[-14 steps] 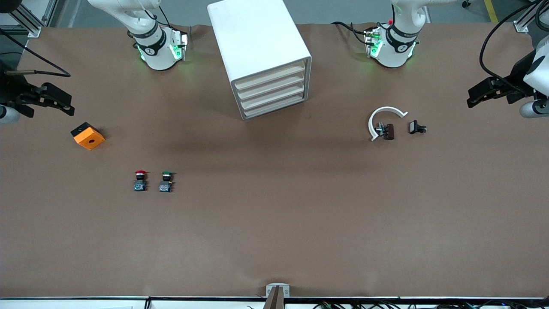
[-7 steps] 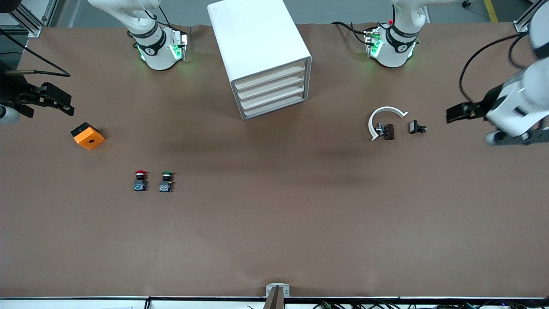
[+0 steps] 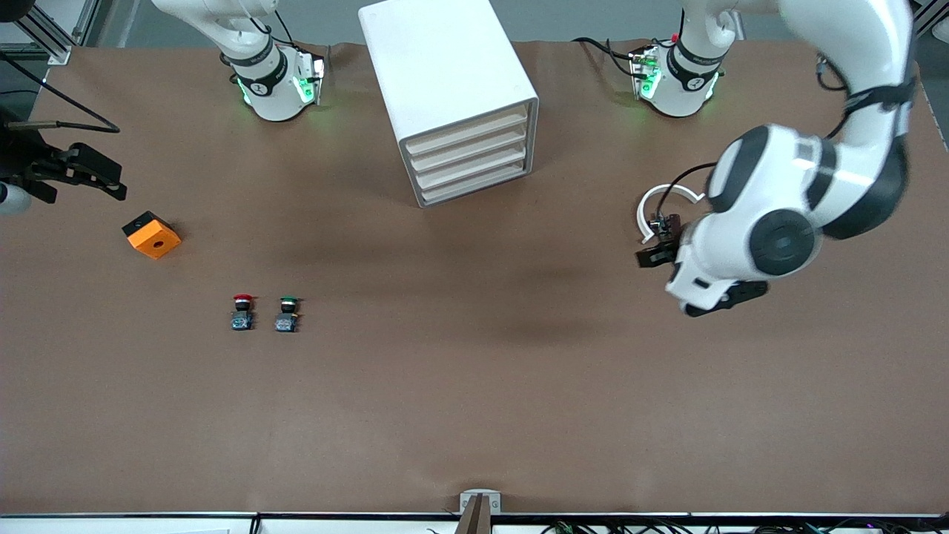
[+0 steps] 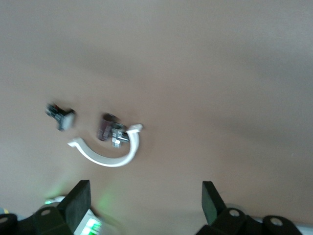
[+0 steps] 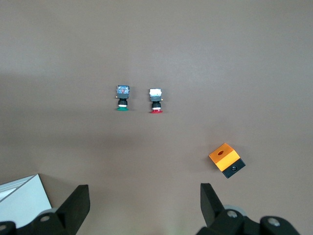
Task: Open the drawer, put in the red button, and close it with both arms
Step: 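Move the left gripper to the drawer handle while the right gripper reaches buttons, then pull the drawer open with the left gripper while the right gripper grasps the red button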
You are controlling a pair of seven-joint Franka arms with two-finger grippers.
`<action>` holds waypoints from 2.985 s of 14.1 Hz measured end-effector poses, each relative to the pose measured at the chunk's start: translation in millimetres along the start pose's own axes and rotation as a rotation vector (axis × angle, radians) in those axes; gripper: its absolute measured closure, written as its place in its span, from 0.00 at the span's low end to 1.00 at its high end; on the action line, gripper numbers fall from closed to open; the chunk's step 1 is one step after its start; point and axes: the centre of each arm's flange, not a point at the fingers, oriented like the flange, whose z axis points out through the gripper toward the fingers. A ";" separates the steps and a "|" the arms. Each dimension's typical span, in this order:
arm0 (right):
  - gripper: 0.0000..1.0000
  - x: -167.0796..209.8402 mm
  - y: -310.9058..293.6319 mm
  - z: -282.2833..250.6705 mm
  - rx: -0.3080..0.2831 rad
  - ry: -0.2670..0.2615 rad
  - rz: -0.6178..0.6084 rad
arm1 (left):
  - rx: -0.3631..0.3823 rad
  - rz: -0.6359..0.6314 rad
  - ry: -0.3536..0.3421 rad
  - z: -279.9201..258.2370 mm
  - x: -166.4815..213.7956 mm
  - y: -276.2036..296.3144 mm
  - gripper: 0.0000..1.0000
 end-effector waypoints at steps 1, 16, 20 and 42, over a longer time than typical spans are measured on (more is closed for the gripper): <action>0.00 3.5 -1.6 4.5 0.010 -0.004 -0.003 | -0.009 -0.057 -0.028 19.3 1.8 19.6 0.00; 0.00 76.8 0.1 229.8 0.009 -0.019 -0.206 | 0.310 -1.157 -0.595 215.9 -99.1 188.1 0.00; 0.00 71.6 -0.4 301.3 0.010 0.012 -0.145 | 0.472 -1.248 -0.650 225.9 -117.3 188.1 0.06; 0.48 79.2 -0.6 467.9 -0.045 -0.064 -0.142 | 0.667 -1.203 -0.816 243.8 -176.9 214.3 0.90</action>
